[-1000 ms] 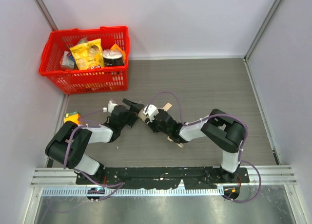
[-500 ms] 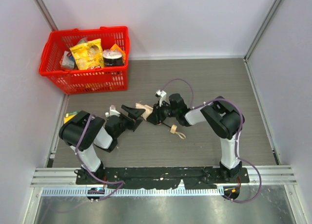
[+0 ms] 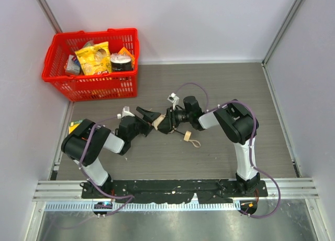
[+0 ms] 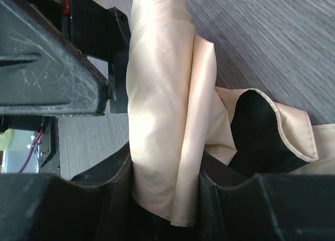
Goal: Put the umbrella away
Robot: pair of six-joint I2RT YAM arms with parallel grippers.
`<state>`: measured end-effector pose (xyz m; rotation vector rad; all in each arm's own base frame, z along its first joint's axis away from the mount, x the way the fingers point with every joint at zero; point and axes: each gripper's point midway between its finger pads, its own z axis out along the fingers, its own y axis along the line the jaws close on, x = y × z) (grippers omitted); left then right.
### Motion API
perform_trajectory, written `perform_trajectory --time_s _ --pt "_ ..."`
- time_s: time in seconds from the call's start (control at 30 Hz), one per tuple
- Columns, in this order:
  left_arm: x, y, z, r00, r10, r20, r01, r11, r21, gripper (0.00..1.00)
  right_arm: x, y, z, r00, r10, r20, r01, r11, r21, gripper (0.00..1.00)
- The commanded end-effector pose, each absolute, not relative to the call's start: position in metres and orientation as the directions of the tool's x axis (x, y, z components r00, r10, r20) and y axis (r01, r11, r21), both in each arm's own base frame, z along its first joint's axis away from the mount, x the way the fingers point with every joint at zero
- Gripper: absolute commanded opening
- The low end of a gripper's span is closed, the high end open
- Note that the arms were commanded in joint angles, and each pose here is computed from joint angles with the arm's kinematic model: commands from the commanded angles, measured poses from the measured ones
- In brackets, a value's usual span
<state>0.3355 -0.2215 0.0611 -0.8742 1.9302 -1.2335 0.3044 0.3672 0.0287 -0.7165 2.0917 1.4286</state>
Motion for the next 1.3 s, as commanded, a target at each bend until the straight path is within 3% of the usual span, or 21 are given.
perform_trajectory --time_s 0.0,0.27,0.47,0.67,0.93,1.27 --pt "0.343 -0.207 0.044 -0.515 -0.800 -0.308 -0.216 0.469 -0.856 1.00 0.233 0.335 -0.047 -0.914 -0.274 -0.298 -0.396 0.454 0.798 0.01" --pt "0.335 -0.202 0.022 -0.553 -0.731 -0.400 -0.261 0.608 -0.750 0.91 0.240 0.352 -0.004 -0.926 -0.216 -0.309 -0.367 0.335 0.868 0.01" --pt "0.329 -0.196 0.018 -0.566 -0.704 -0.429 -0.269 0.649 -0.711 0.76 0.250 0.364 0.040 -0.931 -0.152 -0.333 -0.361 0.237 0.902 0.01" --pt "0.333 -0.206 0.025 -0.572 -0.710 -0.410 -0.237 0.622 -0.746 0.79 0.252 0.370 0.073 -0.934 -0.105 -0.340 -0.353 0.144 0.925 0.01" --pt "0.342 -0.223 0.039 -0.561 -0.748 -0.356 -0.175 0.527 -0.832 0.62 0.249 0.376 0.091 -0.942 -0.081 -0.326 -0.331 0.064 0.941 0.01" --pt "0.352 -0.234 0.048 -0.555 -0.761 -0.335 -0.126 0.475 -0.871 0.70 0.248 0.379 0.107 -0.950 -0.060 -0.307 -0.307 -0.013 0.952 0.01"
